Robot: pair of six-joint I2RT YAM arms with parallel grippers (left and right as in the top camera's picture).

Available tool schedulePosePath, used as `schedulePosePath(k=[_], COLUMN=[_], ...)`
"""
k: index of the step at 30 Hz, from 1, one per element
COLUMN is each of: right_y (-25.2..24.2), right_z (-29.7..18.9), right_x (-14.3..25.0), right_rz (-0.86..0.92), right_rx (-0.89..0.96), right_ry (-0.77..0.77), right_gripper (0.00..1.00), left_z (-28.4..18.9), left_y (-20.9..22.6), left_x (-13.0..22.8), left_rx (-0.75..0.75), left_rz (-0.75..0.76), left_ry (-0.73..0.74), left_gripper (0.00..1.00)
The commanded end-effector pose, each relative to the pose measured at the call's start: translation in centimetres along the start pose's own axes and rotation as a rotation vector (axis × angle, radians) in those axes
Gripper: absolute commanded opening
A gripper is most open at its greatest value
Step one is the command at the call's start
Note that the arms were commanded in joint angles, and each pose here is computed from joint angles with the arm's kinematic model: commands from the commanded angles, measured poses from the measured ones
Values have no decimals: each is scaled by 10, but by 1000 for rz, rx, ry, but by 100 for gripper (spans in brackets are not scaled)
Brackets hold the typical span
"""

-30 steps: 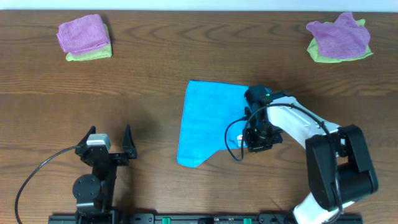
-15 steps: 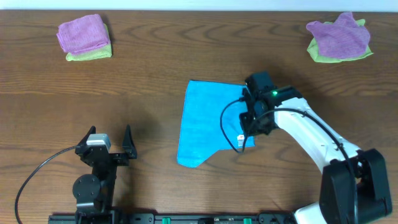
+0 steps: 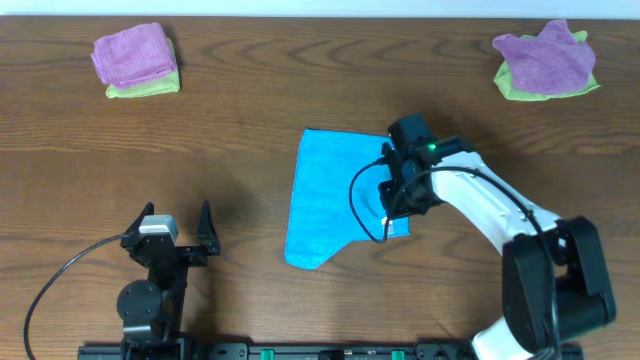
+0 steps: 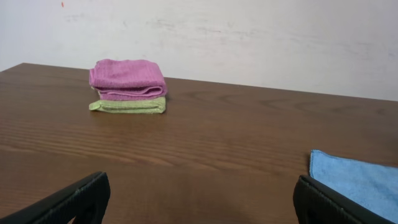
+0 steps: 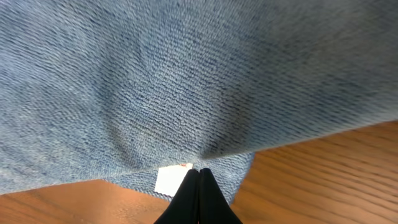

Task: Fold the cloth

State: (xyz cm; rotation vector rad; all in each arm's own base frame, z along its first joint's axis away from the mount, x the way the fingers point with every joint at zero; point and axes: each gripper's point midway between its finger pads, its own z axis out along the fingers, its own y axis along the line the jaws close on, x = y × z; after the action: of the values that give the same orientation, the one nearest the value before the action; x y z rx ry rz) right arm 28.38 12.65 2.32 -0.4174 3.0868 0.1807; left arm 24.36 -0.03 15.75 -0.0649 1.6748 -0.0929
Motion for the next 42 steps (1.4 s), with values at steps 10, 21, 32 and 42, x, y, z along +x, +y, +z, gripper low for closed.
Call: schedulePosePath(k=[10, 21, 32, 42], right_y=[3, 2, -1, -2], right_z=[2, 8, 19, 32], right_x=[11, 2, 12, 9], right_rz=[-16, -45, -37, -38], right_rx=[-19, -13, -5, -6], right_ry=[55, 27, 87, 83], right_gripper=[1, 1, 2, 2], left_z=[2, 2, 2, 2], left_y=[1, 2, 1, 2], left_x=[19, 19, 19, 19], left_rx=[-3, -3, -3, -3], left_rz=[8, 8, 8, 8], left_ry=[44, 44, 44, 44], left_gripper=[96, 95, 96, 95])
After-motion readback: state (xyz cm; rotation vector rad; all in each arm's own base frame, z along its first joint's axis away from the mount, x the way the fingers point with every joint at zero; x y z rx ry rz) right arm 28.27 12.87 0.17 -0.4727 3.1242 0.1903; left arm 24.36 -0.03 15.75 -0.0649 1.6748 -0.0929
